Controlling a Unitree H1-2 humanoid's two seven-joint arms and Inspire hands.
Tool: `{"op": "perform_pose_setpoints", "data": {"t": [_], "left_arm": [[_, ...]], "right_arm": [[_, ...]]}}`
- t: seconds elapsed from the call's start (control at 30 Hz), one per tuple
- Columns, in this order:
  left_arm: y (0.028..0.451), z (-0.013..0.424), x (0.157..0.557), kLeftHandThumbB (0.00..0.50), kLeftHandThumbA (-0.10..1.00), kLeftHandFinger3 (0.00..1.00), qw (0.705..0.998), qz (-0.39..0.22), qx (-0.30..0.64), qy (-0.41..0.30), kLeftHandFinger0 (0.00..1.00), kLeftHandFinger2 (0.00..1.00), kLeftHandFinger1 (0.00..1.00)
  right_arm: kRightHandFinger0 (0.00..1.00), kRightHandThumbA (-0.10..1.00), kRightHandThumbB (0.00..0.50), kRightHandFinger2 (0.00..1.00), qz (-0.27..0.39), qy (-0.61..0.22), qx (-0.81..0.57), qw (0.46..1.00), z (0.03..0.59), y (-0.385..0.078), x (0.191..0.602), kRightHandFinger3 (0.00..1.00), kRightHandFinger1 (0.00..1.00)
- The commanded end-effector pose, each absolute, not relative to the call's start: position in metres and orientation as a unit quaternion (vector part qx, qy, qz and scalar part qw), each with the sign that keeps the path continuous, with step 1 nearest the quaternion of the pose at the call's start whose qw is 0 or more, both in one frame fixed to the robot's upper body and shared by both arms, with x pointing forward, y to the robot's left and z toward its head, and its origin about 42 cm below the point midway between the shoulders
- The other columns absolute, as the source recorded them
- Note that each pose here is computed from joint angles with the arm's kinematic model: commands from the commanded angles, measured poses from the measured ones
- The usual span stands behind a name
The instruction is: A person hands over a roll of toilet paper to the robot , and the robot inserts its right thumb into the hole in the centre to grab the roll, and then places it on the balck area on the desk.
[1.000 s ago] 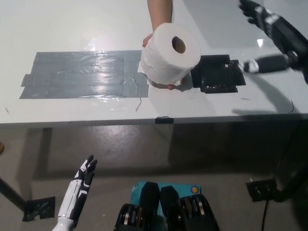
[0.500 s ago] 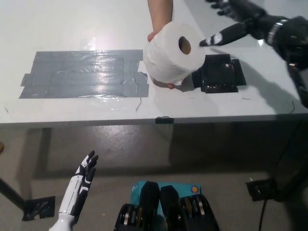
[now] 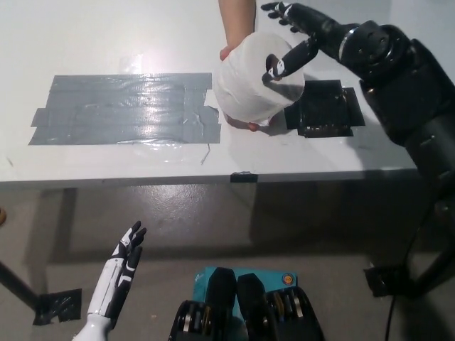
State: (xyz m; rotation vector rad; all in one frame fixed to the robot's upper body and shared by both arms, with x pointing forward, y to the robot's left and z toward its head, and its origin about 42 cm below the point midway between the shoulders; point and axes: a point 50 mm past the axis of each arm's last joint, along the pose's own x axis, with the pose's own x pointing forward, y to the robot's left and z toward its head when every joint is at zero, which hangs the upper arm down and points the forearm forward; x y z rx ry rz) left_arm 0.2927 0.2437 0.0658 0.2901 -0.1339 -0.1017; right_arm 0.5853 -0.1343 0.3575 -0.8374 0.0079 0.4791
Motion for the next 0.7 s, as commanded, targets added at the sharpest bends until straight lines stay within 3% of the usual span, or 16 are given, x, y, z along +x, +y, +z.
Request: {"op": "perform_pose_setpoints", "data": {"t": [0.0,0.2,0.3,0.57,0.67], "left_arm": [[0.243,0.082,0.298,0.141,1.0,1.0,0.981,-0.048,0.153,-0.113,1.0,1.0,1.0],[0.243,0.08,0.296,0.154,1.0,1.0,0.981,-0.05,0.152,-0.108,1.0,1.0,1.0],[0.243,0.079,0.295,0.15,1.0,1.0,0.981,-0.051,0.153,-0.11,1.0,1.0,1.0],[0.243,0.078,0.294,0.158,1.0,1.0,0.98,-0.048,0.16,-0.104,1.0,1.0,1.0],[0.244,0.078,0.292,0.163,1.0,1.0,0.98,-0.05,0.161,-0.103,1.0,1.0,1.0]], "right_arm": [[1.0,1.0,0.35,1.0,0.202,-0.079,-0.426,0.878,0.41,-0.124,0.591,1.0,1.0],[1.0,1.0,0.344,1.0,0.195,-0.08,-0.432,0.877,0.407,-0.129,0.594,1.0,1.0],[1.0,1.0,0.385,1.0,0.184,-0.083,-0.421,0.884,0.41,-0.134,0.595,1.0,1.0],[1.0,1.0,0.351,1.0,0.174,-0.084,-0.437,0.878,0.434,-0.142,0.596,1.0,1.0],[1.0,1.0,0.362,1.0,0.174,-0.088,-0.436,0.879,0.44,-0.141,0.595,1.0,1.0]]}}
